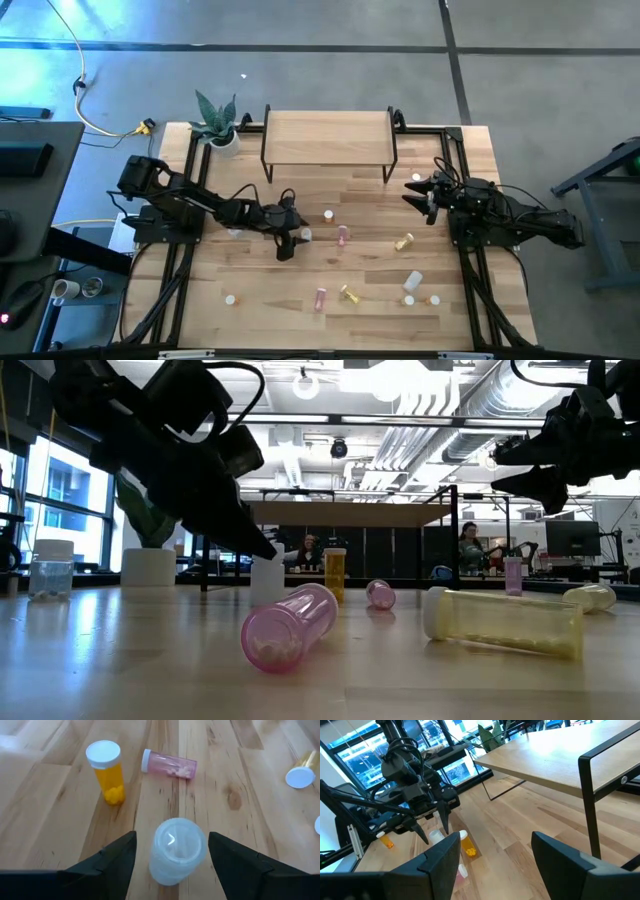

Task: Pick and place medicine bottles onto shelf by color
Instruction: Put the top right white medicine bottle on the shelf

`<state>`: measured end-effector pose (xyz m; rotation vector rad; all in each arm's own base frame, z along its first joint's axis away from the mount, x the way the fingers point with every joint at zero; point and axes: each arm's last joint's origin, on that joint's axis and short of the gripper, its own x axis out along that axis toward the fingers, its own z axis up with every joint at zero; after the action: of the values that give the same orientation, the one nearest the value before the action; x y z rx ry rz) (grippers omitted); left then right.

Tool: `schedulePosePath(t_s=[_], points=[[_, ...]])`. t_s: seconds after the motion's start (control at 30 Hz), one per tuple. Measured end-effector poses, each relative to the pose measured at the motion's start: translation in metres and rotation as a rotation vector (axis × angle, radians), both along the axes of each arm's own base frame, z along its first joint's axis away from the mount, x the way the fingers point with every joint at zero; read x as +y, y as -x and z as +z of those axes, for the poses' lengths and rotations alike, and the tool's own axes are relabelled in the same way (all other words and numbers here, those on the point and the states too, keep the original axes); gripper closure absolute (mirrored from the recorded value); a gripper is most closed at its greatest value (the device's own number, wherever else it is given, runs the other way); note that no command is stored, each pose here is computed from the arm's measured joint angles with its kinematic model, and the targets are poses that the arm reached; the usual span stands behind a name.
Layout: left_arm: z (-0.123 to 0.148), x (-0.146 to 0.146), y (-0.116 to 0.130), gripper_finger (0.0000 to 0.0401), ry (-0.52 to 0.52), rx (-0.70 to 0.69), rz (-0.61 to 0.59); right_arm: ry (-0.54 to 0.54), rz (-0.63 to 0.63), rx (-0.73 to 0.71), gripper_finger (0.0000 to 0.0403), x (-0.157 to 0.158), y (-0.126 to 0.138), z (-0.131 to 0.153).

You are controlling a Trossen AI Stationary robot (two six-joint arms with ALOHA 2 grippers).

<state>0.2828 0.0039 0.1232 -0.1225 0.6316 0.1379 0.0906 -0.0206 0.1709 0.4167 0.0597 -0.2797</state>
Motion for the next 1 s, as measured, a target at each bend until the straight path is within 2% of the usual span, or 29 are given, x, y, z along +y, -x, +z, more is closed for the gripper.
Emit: schedulePosePath(t_s=[0.3,0.47,0.8,1.0], points=[[0.0,0.0,0.0,0.0239,0.001,-0.001,0.005,0.0,0.0,0.0,0.0167,0.0,0.0,0.0],[0.0,0.0,0.0,0.027,0.046,-0.009,0.039,0.0,0.0,0.0,0.0167,0.0,0.0,0.0],[0.005,0.001,0.0,0.0261,0.174,-0.039,0.133,0.0,0.0,0.0,0.0167,0.0,0.0,0.0],[0.029,0.002,0.004,0.0264,0.188,-0.135,0.152,0.0,0.0,0.0,0.0167,0.0,0.0,0.0]])
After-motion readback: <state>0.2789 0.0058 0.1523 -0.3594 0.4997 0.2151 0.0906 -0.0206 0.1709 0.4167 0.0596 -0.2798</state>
